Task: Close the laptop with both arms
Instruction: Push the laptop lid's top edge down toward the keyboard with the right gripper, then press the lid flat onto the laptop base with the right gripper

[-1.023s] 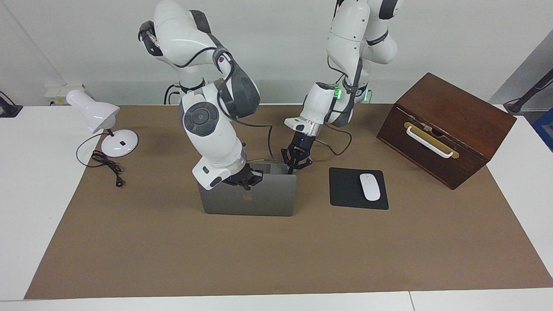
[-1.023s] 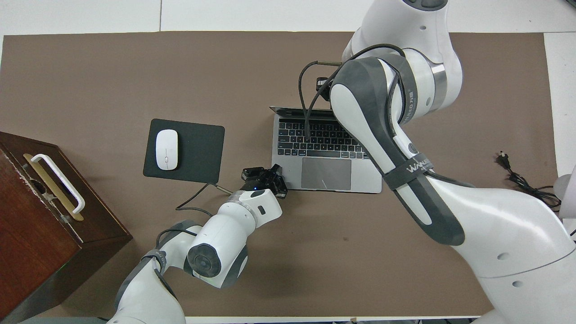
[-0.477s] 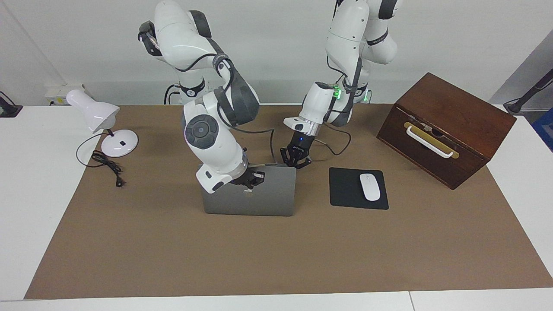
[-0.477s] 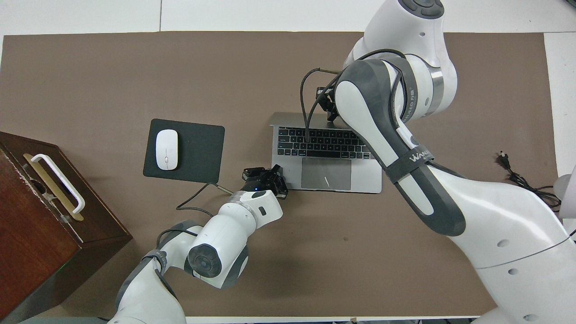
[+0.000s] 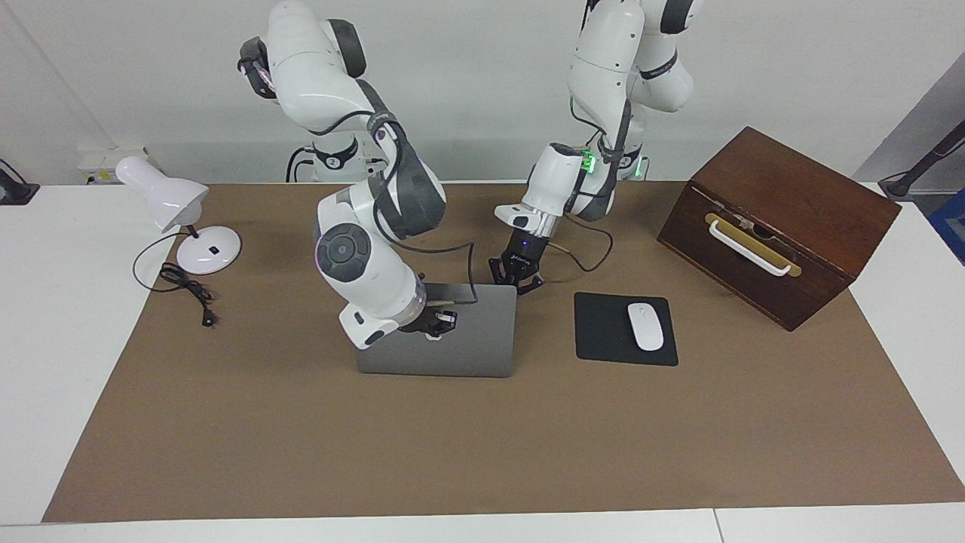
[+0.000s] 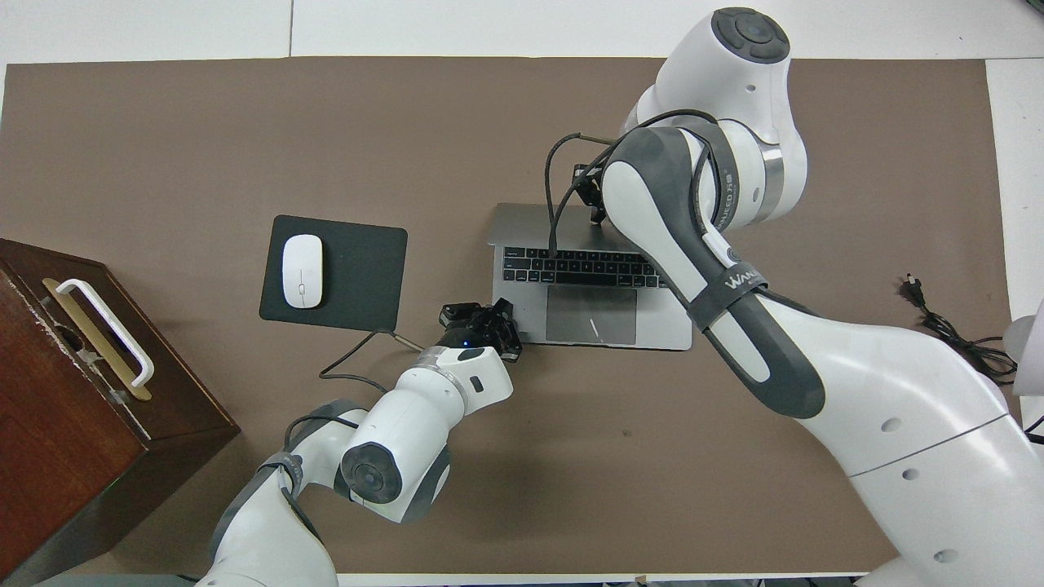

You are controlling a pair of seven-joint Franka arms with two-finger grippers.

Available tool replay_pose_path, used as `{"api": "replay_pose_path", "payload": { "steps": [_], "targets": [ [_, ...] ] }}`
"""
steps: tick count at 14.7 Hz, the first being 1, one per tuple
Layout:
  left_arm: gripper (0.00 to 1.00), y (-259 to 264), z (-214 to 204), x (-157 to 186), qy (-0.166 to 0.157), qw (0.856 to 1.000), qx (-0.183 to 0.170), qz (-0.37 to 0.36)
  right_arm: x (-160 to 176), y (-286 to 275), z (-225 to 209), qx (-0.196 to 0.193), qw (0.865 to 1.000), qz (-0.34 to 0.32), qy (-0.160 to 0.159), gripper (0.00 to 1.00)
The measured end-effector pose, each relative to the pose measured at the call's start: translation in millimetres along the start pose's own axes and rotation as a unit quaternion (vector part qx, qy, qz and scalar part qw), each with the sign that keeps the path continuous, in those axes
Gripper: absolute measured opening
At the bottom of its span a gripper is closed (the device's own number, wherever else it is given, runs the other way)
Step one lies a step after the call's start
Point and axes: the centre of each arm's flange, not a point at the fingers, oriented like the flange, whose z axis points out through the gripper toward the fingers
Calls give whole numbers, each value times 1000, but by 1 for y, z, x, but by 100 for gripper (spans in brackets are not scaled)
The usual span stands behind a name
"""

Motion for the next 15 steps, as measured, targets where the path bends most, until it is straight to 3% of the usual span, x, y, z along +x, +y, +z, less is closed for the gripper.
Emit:
{"api": "replay_pose_path", "payload": {
  "steps": [12, 15],
  "targets": [
    [1, 0, 0, -1, 2, 1000, 0, 6, 12, 26, 16, -5, 1000, 21, -14, 1],
    [1, 0, 0, -1, 2, 1000, 0, 7, 3, 30, 23, -25, 998, 21, -55, 1]
  ]
}}
